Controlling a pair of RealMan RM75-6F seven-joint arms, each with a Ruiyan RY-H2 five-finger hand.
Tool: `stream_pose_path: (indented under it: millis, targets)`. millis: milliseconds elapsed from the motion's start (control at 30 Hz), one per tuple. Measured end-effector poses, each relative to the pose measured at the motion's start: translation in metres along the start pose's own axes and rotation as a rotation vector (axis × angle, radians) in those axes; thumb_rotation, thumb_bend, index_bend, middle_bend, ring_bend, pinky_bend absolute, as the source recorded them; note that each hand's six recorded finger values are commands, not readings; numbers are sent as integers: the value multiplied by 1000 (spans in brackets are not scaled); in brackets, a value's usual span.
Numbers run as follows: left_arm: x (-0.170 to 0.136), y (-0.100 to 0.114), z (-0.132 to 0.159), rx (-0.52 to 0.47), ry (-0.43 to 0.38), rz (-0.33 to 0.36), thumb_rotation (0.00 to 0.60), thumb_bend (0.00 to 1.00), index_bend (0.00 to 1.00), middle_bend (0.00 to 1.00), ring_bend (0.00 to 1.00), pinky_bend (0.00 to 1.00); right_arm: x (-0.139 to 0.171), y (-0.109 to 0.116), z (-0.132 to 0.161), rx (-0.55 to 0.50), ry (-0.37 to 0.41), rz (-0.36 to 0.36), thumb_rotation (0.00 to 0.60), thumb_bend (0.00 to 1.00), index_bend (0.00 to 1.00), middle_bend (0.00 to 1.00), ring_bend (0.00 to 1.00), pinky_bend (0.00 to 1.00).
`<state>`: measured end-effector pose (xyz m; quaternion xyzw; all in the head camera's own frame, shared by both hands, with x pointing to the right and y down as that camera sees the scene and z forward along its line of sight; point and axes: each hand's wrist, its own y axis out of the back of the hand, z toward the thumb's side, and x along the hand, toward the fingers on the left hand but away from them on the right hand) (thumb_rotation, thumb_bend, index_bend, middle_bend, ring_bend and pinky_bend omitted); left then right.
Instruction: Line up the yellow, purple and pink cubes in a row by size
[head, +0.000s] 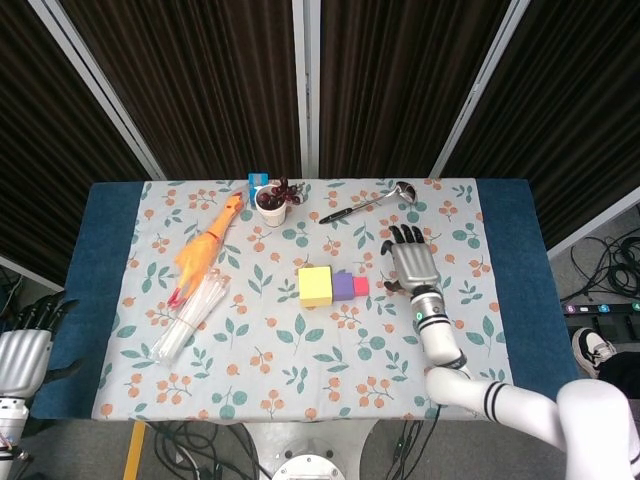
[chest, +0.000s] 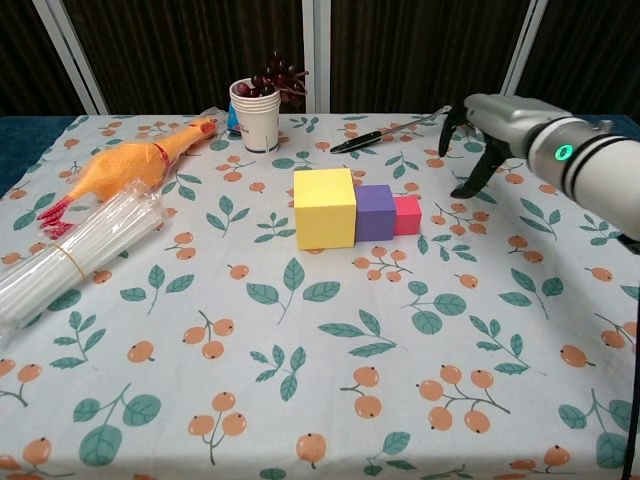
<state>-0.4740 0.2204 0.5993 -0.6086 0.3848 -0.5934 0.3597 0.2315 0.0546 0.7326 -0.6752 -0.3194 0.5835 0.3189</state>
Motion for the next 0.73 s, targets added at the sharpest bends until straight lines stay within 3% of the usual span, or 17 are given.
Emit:
stream_pose_path:
  millis: [100, 300, 500, 733]
  targets:
    - [3, 0, 2, 1, 1, 3, 600, 0, 213, 193, 116, 168, 21, 17, -23, 1, 7, -37, 600, 177, 355, 126, 0, 0]
    - [7, 0, 8, 7, 3, 14, 600, 0, 214, 193, 115, 168, 84, 49, -84, -17, 27, -118, 600, 183, 182, 98, 0, 0]
    - [9, 4, 13, 25, 7, 27, 600, 0, 214, 193, 115, 167, 151, 55, -116, -49, 75, -194, 600, 182, 91, 30, 0, 0]
    - [7, 8, 16, 32, 23, 35, 600, 0, 214, 193, 115, 146, 218, 54, -147, -54, 24, -249, 600, 180, 49, 0, 0, 0]
